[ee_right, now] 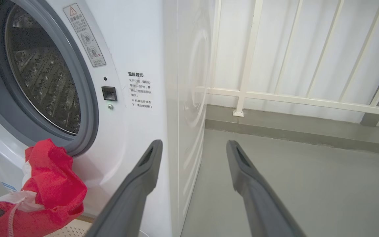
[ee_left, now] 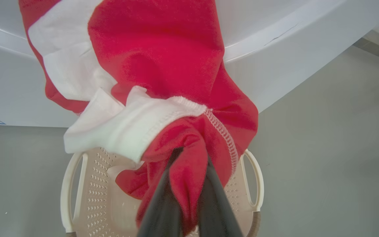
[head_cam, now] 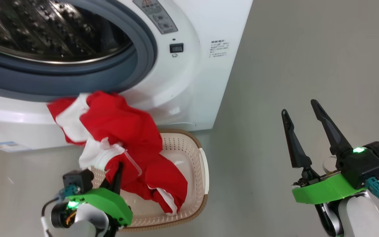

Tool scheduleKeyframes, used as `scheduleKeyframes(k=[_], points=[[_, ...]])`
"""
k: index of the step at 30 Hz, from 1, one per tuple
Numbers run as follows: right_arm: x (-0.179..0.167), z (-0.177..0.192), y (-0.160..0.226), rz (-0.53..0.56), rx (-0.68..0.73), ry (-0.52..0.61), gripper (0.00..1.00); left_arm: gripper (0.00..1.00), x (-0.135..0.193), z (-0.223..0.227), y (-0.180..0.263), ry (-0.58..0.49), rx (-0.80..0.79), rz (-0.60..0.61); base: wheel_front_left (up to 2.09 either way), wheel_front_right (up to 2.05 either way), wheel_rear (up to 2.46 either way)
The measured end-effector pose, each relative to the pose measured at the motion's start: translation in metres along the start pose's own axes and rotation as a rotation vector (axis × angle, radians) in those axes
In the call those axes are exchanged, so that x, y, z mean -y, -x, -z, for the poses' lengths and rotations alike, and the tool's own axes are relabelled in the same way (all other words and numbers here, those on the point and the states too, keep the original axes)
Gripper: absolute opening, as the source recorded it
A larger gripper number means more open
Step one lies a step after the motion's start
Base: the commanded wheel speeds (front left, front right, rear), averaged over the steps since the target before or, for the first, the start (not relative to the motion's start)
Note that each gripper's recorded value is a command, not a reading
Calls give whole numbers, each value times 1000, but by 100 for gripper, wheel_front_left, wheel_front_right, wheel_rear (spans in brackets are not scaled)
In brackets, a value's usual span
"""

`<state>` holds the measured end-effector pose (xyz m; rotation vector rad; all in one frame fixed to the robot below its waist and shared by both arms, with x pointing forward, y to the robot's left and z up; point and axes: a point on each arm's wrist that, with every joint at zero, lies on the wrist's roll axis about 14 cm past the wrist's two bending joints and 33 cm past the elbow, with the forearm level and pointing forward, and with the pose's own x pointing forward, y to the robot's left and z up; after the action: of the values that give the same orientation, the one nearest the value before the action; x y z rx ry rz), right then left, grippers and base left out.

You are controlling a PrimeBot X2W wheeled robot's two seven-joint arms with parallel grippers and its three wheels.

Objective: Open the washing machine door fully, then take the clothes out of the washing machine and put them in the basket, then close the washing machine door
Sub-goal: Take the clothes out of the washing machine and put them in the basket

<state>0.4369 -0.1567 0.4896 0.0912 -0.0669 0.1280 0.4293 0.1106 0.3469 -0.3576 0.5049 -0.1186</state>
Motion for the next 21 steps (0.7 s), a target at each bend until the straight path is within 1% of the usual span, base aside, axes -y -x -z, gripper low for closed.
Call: scheduleKeyframes(k=[5, 10, 17, 21], points=[[1, 14, -3, 0, -32, -3, 100, 0, -11, 26, -17, 4, -95, -35, 0, 0, 0], [4, 27, -12, 2, -57, -3, 100, 0, -13, 46, -36, 23, -184, -41, 0, 0, 0], [4, 45, -31, -11, -78, -3, 100, 0, -15, 69, -62, 0, -282, -37, 0, 0, 0], [8, 59, -34, -7, -107, -2, 100, 0, -17, 90, -71, -21, -361, -39, 0, 0, 0]])
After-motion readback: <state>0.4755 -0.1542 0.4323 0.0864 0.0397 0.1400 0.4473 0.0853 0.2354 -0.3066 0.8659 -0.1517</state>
